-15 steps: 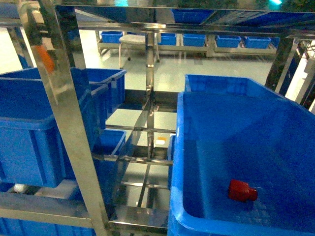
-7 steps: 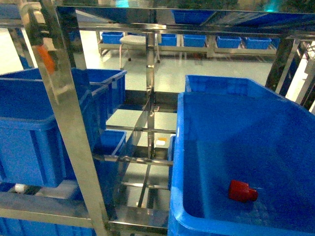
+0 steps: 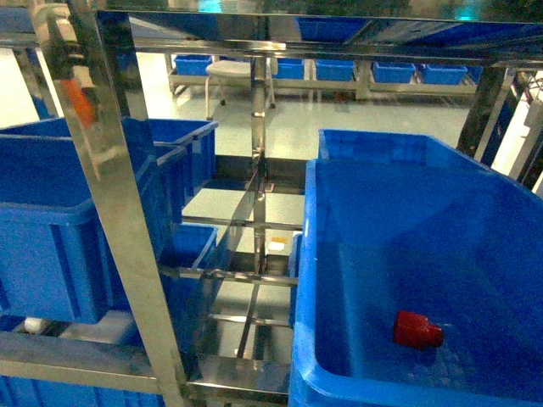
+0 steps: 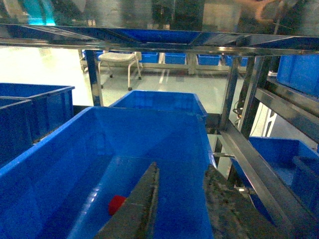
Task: Pick red block from blue box to shelf
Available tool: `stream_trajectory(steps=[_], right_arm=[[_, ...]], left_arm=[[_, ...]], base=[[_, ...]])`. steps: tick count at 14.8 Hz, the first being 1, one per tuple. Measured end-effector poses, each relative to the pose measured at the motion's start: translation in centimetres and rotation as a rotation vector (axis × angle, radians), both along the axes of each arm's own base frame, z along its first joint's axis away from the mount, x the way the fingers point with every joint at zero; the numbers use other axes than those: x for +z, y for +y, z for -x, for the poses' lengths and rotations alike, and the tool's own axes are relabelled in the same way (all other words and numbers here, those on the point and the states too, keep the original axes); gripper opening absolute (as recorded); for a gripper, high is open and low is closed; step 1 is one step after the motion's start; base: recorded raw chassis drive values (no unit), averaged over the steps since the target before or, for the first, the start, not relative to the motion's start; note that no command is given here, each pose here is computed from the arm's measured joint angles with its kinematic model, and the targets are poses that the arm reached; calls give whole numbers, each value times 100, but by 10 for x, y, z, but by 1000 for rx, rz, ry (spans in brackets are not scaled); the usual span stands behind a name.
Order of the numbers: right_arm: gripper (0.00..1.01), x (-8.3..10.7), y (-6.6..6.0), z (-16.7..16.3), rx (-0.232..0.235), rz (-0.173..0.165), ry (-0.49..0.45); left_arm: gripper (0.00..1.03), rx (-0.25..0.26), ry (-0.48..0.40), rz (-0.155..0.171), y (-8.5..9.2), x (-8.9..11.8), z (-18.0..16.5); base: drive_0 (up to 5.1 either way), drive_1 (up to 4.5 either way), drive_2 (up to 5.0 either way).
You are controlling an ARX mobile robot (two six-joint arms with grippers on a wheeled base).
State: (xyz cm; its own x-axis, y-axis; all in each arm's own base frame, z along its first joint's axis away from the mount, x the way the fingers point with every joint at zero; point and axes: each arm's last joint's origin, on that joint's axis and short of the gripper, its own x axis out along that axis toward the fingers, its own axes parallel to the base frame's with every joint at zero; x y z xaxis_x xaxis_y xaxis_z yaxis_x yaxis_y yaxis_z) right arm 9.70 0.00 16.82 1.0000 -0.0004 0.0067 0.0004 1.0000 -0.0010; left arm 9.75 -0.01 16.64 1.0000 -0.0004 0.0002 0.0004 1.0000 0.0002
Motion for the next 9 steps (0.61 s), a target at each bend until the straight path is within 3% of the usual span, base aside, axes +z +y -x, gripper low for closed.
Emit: stream_trajectory(steps=[6,9], right_arm=[[100,0,0,0,0,0,0],[98,0,0,0,0,0,0]], left_arm=[[98,0,0,0,0,0,0],[98,0,0,0,0,0,0]], base=[[0,0,0],[0,0,0]])
